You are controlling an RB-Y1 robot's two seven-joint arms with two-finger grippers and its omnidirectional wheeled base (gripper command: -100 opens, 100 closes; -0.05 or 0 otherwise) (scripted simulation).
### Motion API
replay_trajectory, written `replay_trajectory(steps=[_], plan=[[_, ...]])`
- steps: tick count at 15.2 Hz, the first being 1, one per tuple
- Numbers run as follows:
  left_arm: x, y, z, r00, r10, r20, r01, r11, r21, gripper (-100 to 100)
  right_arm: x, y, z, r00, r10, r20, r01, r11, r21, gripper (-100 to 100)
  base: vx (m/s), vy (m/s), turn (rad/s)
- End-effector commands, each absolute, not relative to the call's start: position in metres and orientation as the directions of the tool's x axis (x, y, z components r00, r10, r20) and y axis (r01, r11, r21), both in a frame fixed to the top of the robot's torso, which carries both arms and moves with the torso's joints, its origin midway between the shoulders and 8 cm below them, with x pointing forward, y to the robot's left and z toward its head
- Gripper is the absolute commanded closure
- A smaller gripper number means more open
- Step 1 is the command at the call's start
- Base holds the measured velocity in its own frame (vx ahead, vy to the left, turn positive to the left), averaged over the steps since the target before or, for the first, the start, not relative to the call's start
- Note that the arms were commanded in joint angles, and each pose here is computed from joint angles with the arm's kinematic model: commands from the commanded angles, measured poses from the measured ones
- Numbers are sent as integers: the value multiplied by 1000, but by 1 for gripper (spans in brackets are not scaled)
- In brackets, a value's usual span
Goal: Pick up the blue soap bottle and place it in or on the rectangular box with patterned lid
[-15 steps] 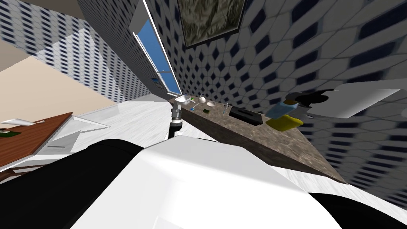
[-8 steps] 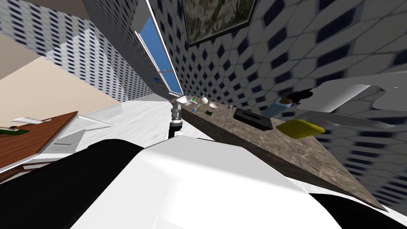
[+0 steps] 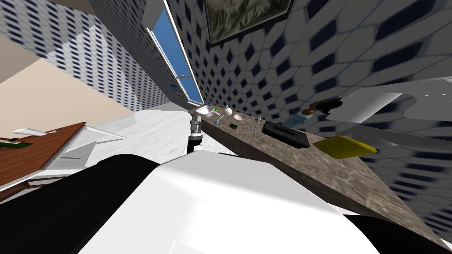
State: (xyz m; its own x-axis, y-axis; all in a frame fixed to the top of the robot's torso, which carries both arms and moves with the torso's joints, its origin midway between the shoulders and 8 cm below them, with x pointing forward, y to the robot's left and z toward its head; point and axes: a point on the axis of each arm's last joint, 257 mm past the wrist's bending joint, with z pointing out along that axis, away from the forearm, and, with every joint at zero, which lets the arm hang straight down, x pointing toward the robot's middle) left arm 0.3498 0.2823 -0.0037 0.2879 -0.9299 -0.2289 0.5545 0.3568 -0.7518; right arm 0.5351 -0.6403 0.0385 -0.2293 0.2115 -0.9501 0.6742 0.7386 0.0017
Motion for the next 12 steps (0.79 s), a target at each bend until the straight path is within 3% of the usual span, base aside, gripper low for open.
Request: replay_trajectory(steps=[1, 12], plan=[[350, 282, -4, 288, -930, -229, 555, 357, -752, 0, 544, -630, 46, -231, 212, -950, 675, 738, 1, -100, -20, -39, -14], [350, 282, -4, 288, -930, -229, 555, 357, -752, 0, 572, -587, 70, -243, 225, -944, 675, 738, 2, -100, -35, -81, 0]])
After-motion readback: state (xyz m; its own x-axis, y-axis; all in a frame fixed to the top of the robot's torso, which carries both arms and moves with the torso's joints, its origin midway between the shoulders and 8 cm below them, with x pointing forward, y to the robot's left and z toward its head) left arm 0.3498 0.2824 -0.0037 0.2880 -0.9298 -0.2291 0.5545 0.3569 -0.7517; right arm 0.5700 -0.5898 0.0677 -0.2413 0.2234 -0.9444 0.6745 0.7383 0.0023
